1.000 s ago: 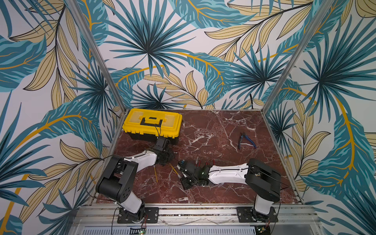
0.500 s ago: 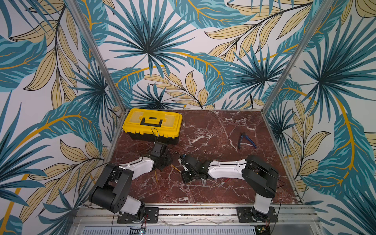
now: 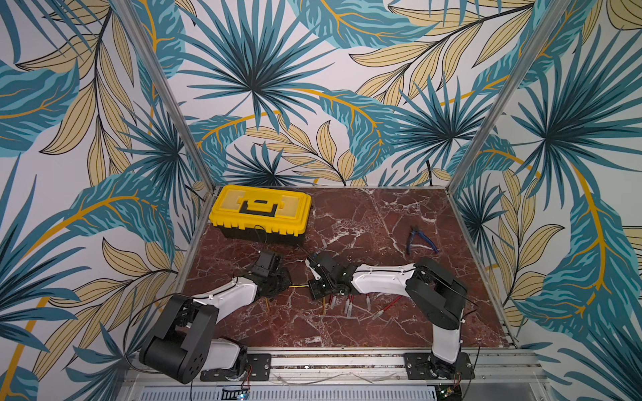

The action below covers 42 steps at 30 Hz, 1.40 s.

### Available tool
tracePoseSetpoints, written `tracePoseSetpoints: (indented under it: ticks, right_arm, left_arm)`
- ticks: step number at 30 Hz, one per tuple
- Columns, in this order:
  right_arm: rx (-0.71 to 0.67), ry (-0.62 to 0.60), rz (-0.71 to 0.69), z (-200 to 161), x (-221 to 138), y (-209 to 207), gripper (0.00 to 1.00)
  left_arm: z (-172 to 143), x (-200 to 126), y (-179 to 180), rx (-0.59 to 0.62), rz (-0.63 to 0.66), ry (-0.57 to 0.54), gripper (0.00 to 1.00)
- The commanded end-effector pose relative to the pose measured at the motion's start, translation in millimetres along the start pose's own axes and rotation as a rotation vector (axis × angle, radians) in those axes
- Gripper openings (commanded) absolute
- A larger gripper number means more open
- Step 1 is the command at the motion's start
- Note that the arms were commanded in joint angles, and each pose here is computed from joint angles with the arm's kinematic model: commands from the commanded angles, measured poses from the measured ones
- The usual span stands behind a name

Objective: Remove protective caps from carving knives
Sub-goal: Adjust the carving knife at the center of the board.

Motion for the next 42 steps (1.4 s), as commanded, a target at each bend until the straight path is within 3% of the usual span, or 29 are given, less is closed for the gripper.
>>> tracePoseSetpoints:
  ticks: [1, 15, 23, 33, 36, 42]
  right_arm:
    - [-0.013, 0.046, -0.011, -3.9, 7.7, -4.4, 0.01]
    - [-0.010, 0.043, -0.009, 1.6, 12.7, -4.5, 0.02]
    - [-0.007, 0.036, -0.005, 7.3, 15.1, -4.6, 0.03]
    - [0.026, 0.031, -0.033, 2.0, 6.5, -13.2, 0.04]
    - [0.040, 0.011, -0.030, 3.0, -3.9, -14.0, 0.04]
    - [0.034, -0.018, -0.022, 7.7, -22.4, -10.5, 0.05]
  left_arm:
    - [-20.0, -1.6, 24.8, -0.039, 0.067, 0.063, 0.00]
    - [-41.8, -12.5, 23.1, -0.065, -0.009, 0.101, 0.00]
    - [-49.7, -6.9, 21.7, -0.047, 0.030, 0.105, 0.00]
    - [-39.1, -16.0, 6.2, -0.016, 0.015, 0.055, 0.00]
    - [-32.9, -20.4, -2.3, 0.019, 0.028, 0.043, 0.17]
    - [-21.4, -26.8, -18.8, 0.076, 0.029, 0.012, 0.40]
Point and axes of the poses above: each gripper's point midway between its finger pads, its own x axis out along the fingers, its own y axis along the line the jaws close on, z = x × y, the point moved 7 cm from there along -x, back along the fingers, and after that the axes turned 8 degrees about -x, right-handed, at the moved point
